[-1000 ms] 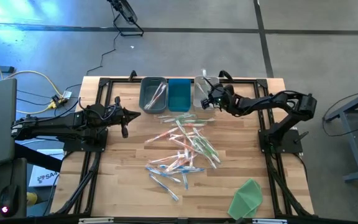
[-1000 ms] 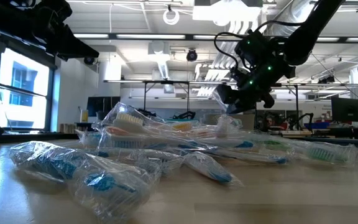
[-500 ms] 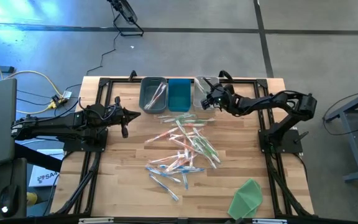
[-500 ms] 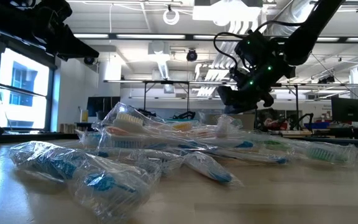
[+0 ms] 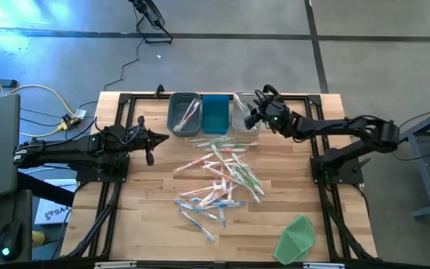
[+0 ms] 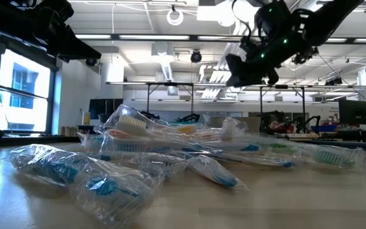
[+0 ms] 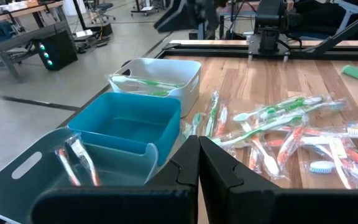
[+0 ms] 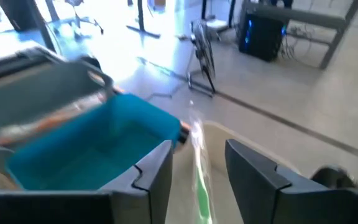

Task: Pick & Place Toothbrushes
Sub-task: Put the orange toothbrush into the dark blue bin

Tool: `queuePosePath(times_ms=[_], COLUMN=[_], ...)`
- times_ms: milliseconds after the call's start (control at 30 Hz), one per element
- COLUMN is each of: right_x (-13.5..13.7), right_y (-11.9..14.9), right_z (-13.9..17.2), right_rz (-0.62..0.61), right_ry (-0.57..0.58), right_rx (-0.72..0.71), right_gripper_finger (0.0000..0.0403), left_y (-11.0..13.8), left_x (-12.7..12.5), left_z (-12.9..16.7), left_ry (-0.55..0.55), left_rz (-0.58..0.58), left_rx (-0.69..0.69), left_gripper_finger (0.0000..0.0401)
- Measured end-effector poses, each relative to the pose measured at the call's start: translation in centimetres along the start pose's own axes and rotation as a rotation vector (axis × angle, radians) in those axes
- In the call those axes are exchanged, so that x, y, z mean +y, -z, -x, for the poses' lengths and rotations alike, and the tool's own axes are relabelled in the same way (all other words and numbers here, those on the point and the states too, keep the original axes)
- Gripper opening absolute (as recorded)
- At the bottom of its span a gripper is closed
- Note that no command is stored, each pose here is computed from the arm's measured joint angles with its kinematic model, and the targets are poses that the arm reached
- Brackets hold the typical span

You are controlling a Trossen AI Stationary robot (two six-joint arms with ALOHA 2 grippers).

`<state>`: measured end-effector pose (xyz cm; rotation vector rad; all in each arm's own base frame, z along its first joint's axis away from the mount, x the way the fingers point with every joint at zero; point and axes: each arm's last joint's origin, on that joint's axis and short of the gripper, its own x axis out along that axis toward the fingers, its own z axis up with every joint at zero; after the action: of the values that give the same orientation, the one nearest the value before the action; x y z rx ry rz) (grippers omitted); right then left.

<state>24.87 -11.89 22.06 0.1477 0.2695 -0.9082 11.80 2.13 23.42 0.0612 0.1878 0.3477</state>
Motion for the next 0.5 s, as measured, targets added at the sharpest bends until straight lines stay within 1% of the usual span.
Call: queuePosePath(times_ms=[133, 300, 367, 500], right_x=[0.3, 1.1, 1.8, 3.5], right_y=[-1.1, -1.5, -1.4, -1.0], right_z=[1.4, 2.4, 2.7, 3.7], right_rz=[-0.021, -0.031, -0.024, -0.002], right_ry=[-0.034, -0.091, -0.179, -0.42], right_rx=[-0.051, -0.071, -0.059, -0.019], right_gripper_finger=[0.0132, 0.0128, 0.0128, 0.0128], left_y=[0.0, 0.0, 0.0, 0.0], left_x=[0.0, 0.0, 0.0, 0.0], left_z=[0.0, 0.0, 0.0, 0.0], left_ry=[0.002, 0.002, 0.002, 0.003], left_rz=[0.001, 0.008, 0.008, 0.008], left_rx=[0.0, 0.0, 0.0, 0.0], left_gripper_finger=[0.0, 0.0, 0.0, 0.0])
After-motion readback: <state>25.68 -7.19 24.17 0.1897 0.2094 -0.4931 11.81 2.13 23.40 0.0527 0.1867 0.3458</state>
